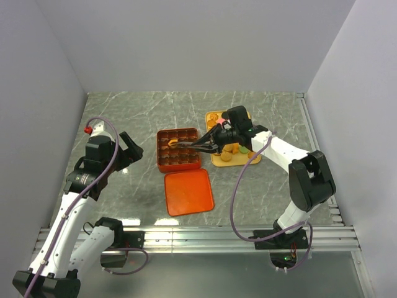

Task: Pack the cookies

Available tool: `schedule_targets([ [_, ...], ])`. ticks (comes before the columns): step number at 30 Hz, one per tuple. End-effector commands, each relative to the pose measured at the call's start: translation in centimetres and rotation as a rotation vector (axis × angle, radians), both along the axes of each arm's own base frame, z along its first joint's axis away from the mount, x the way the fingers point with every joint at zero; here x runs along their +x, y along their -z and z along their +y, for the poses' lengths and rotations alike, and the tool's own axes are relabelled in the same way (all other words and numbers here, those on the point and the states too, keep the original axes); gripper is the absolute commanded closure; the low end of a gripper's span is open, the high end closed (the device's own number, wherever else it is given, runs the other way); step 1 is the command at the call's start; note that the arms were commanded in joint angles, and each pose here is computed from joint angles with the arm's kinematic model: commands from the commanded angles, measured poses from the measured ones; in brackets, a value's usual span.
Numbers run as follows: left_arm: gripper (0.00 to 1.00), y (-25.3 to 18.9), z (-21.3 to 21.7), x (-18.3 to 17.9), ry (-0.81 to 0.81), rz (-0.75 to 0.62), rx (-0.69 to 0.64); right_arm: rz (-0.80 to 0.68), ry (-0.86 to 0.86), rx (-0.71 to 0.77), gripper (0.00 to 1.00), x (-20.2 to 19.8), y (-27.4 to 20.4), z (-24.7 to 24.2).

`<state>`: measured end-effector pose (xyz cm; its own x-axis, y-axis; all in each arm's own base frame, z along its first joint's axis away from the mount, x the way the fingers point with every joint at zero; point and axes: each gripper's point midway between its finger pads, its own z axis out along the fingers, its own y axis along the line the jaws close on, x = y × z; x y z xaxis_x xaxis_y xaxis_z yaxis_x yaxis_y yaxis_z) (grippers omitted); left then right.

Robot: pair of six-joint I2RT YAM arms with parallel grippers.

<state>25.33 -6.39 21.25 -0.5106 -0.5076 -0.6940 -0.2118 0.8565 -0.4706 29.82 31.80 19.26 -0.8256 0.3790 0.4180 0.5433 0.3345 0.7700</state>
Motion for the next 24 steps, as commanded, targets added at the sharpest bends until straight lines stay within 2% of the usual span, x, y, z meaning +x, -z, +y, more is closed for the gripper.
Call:
schedule_targets([
  [1, 0.01, -0.3, 0.1, 0.1, -0.008, -0.011, 0.001, -0.058, -0.004, 0.063, 0.68, 0.6, -2.4, -0.1],
  [24, 0.01, -0.2, 0.2, 0.2, -0.014, -0.009, 0.003, 0.000, -0.015, 0.058, 0.73, -0.7, -0.6, -0.1],
])
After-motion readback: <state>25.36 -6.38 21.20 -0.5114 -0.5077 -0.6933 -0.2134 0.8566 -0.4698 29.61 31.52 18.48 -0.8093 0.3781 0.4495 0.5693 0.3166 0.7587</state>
